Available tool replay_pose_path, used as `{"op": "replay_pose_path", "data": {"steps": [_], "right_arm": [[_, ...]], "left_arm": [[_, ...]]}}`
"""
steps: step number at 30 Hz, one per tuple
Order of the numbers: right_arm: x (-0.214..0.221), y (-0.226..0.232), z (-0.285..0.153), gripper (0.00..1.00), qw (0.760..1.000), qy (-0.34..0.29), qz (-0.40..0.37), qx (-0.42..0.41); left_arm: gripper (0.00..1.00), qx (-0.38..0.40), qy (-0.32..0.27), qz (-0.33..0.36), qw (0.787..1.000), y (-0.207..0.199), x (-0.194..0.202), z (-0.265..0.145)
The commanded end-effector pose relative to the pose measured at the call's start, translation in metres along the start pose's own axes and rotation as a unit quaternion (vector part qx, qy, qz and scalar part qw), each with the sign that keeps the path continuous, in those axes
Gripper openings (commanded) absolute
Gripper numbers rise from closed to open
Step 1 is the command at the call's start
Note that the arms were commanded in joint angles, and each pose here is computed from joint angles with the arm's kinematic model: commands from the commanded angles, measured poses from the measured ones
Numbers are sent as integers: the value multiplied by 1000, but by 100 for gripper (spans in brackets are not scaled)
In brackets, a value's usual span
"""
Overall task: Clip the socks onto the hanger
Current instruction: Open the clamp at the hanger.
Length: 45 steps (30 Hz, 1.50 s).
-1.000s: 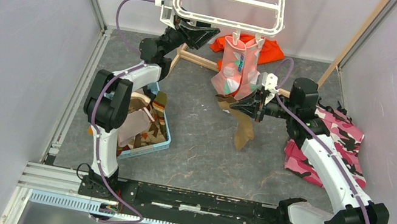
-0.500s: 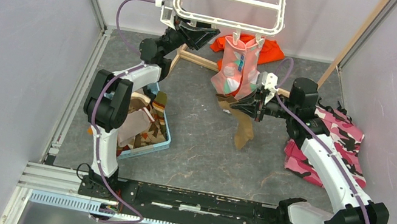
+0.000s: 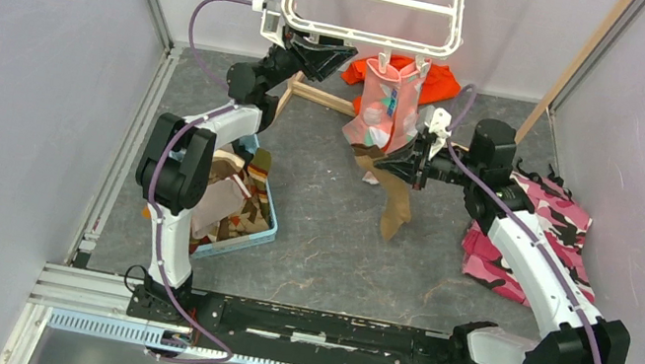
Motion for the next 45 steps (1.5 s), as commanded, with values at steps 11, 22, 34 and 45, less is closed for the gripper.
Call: {"op": "replay_pose_path", "data": {"steps": [11,22,34,45], "right_arm": [[-45,-23,16,0,997,-34,8,65],[-36,-22,16,1,998,-22,-7,61],[-23,-26,17,2,998,-16,-2,55],[-19,-28,13,2,998,-15,-2,55]], "left_arm": [[55,26,-94,44,994,-35,-43,-6],[87,56,-51,87,993,-31,-21,-7],[100,32,-8,200,979,-36,4,-39],[100,-7,-8,257,966,-49,-2,-59]]}}
Point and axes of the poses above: each gripper's point midway between its finger pads, its own z axis out along the fingers, its own y axis along the line the jaws close on, x = y × z, the point moved 2 cm from there along -z, back along the fingers, and after that the axes turned 6 degrees about z, right-handed, at the moved point
